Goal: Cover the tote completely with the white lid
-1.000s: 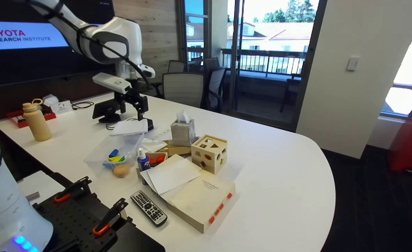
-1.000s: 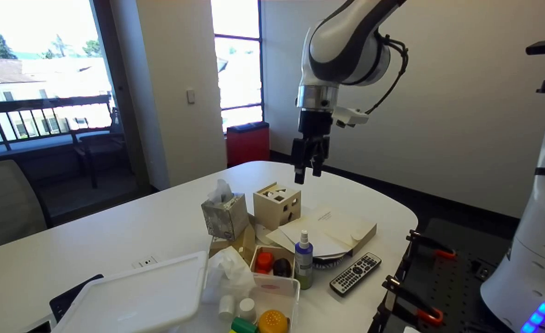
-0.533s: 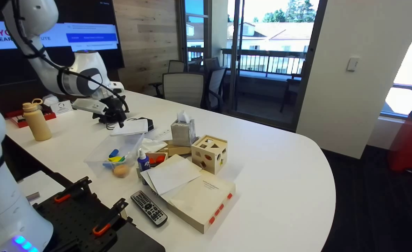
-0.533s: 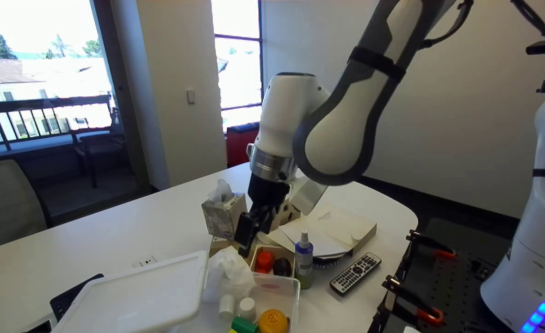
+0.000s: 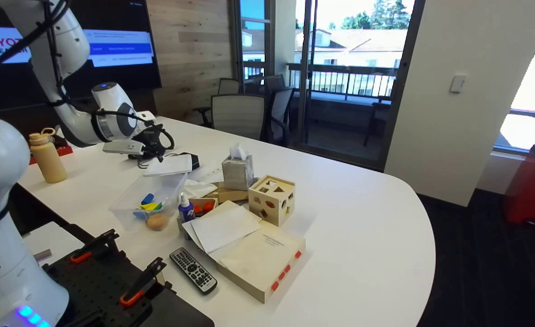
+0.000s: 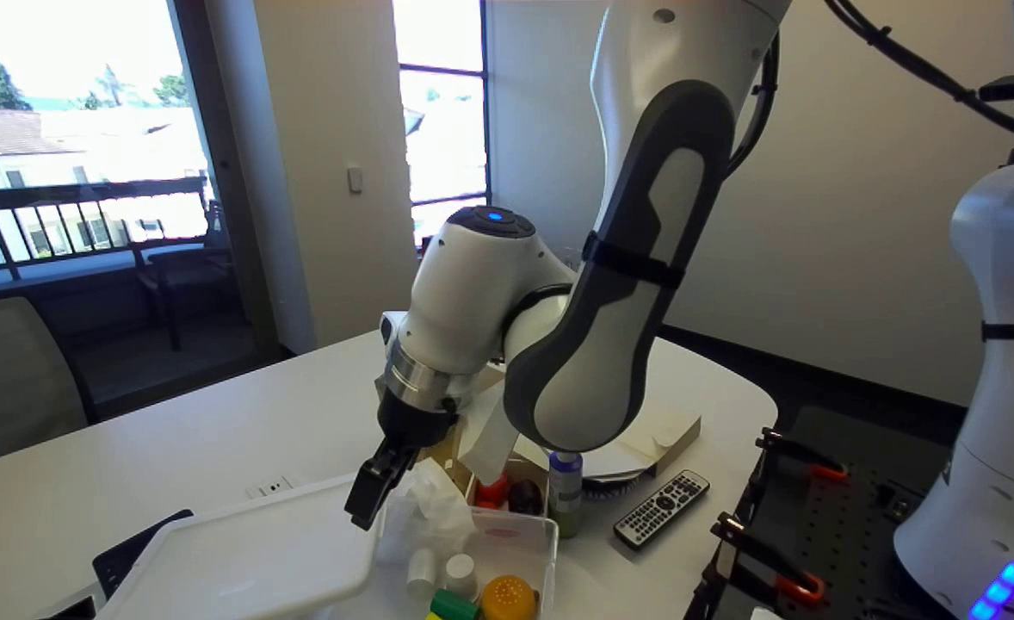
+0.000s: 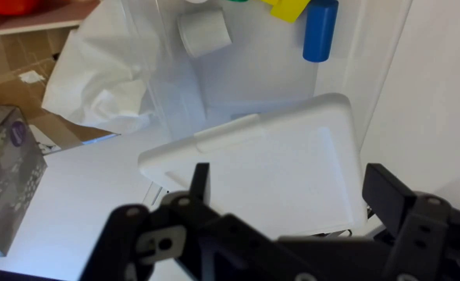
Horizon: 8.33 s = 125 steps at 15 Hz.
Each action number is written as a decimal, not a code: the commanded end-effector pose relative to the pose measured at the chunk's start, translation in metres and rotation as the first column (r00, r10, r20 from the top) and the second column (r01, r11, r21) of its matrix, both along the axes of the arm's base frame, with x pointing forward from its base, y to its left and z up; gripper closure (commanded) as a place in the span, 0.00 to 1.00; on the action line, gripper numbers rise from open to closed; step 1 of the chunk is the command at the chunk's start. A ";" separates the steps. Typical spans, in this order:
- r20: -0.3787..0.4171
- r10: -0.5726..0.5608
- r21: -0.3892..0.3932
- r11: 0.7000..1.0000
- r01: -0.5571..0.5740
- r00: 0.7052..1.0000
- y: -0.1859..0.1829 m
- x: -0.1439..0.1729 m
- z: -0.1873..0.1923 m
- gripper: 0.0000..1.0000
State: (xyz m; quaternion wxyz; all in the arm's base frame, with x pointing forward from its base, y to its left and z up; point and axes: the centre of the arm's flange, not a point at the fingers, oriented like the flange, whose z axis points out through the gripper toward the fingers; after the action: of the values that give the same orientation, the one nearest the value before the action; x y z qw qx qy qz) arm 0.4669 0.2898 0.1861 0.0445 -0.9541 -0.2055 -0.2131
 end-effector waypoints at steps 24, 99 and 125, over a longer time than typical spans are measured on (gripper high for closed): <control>0.024 -0.134 -0.186 0.973 0.136 0.991 0.036 0.083 -0.079 0.00; -0.594 -0.338 -0.435 0.898 0.062 0.730 -0.022 0.041 -0.080 0.00; -0.730 -0.373 -0.507 0.858 -0.087 0.573 -0.032 0.021 -0.118 0.00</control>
State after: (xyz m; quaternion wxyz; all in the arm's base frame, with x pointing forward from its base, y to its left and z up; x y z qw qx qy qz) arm 0.4813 0.2594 0.0681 -0.1267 -0.9442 -0.1206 0.2791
